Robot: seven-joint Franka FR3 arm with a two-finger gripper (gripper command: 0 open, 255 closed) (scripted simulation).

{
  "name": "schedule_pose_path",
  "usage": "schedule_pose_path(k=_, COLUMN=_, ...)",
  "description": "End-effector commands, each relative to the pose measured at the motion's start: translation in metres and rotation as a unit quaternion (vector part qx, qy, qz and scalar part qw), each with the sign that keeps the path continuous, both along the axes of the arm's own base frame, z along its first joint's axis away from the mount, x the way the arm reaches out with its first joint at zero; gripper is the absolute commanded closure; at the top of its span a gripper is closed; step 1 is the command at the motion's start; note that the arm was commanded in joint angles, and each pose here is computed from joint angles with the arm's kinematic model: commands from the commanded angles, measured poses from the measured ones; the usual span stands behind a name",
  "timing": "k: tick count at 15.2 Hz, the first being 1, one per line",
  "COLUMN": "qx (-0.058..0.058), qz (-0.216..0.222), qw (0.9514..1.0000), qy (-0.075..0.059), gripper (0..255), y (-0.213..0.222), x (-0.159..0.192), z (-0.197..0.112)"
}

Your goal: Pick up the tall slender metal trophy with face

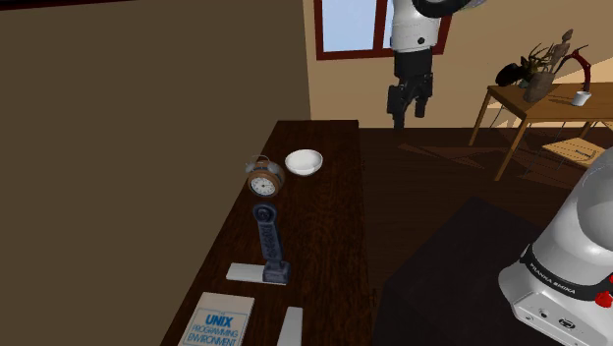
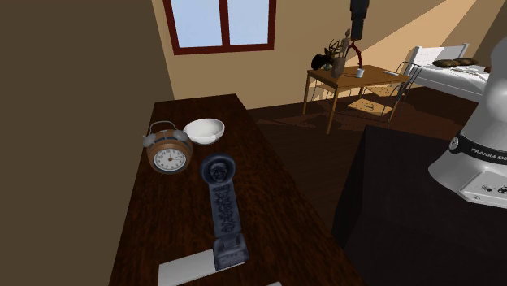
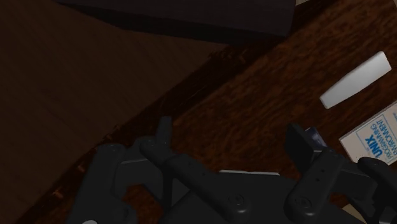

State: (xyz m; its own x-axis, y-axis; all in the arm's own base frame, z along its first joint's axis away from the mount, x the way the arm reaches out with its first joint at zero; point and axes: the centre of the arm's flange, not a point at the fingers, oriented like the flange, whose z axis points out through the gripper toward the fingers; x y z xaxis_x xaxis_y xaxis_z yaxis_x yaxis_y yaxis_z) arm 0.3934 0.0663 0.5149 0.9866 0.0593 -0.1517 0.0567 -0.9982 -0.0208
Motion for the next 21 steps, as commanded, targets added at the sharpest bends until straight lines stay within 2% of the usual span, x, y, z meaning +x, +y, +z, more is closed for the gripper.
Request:
schedule_pose_path(k=1, qx=0.002, qz=0.015, qw=0.9999, qy=0.004, gripper=0, y=0.019, x=0.019, z=-0.008)
schedule_pose_path(k=11, qx=0.007, qz=0.088, qw=0.9958, qy=0.023, gripper=0, y=0.120, x=0.097, z=-0.059)
schedule_pose_path(k=21, qx=0.013, qz=0.161, qw=0.9860, qy=0.042, gripper=0, y=0.233, x=0.157, z=-0.111)
